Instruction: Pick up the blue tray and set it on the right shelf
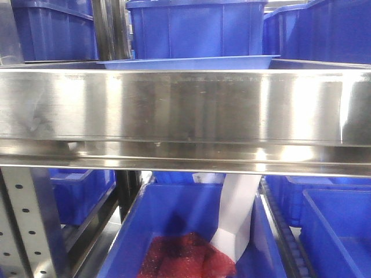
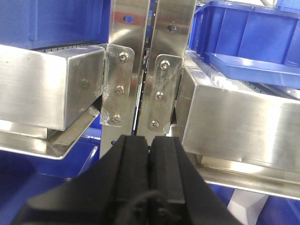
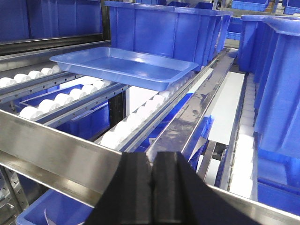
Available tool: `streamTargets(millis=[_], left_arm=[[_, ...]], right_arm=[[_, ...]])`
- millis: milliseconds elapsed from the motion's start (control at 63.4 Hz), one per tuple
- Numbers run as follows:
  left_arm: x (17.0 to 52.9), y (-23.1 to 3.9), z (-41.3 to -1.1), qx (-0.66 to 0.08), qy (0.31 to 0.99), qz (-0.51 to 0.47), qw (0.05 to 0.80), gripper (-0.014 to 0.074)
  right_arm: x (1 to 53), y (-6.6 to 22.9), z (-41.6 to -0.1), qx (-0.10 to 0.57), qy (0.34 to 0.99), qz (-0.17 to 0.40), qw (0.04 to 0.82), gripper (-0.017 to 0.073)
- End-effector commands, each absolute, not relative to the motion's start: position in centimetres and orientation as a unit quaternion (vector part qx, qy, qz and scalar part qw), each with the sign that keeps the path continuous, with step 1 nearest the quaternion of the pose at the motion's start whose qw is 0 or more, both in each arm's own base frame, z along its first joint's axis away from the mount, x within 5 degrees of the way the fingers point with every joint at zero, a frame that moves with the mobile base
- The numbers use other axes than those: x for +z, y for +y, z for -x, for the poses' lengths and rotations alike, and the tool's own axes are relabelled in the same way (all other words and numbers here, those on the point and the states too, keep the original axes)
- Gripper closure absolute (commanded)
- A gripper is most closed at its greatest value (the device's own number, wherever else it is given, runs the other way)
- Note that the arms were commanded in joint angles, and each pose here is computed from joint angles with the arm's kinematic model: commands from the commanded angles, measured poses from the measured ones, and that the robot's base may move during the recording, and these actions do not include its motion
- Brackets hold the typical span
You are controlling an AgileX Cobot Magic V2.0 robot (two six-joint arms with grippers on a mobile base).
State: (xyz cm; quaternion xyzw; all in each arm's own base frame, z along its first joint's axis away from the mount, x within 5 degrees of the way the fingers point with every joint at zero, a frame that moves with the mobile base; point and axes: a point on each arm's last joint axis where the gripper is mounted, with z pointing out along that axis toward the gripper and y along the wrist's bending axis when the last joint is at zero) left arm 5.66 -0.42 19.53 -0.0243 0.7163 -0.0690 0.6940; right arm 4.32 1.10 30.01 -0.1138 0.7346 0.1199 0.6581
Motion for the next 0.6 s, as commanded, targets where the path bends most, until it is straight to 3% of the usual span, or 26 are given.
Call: streamTargets(millis=[0,394,584], left_arm=[[19.4,-0.3,-5.7,-0.067,0.687,0.029,0.723,0.0642],[19.4,-0.3,-5.7,-0.067,0.687,0.029,0.723,0.0642],[19.4,-0.3,-5.7,-0.067,0.687,0.029,0.723,0.0642]], right_arm=[[31.7,1.2,-4.3,0.126,0.697,0.117,0.696,0.0538],[31.7,1.2,-4.3,0.131,0.697,0.111,0.696,0.0538],[30.0,0.9,-4.6,0.066,0.706,0.077,0.701,0.0538]])
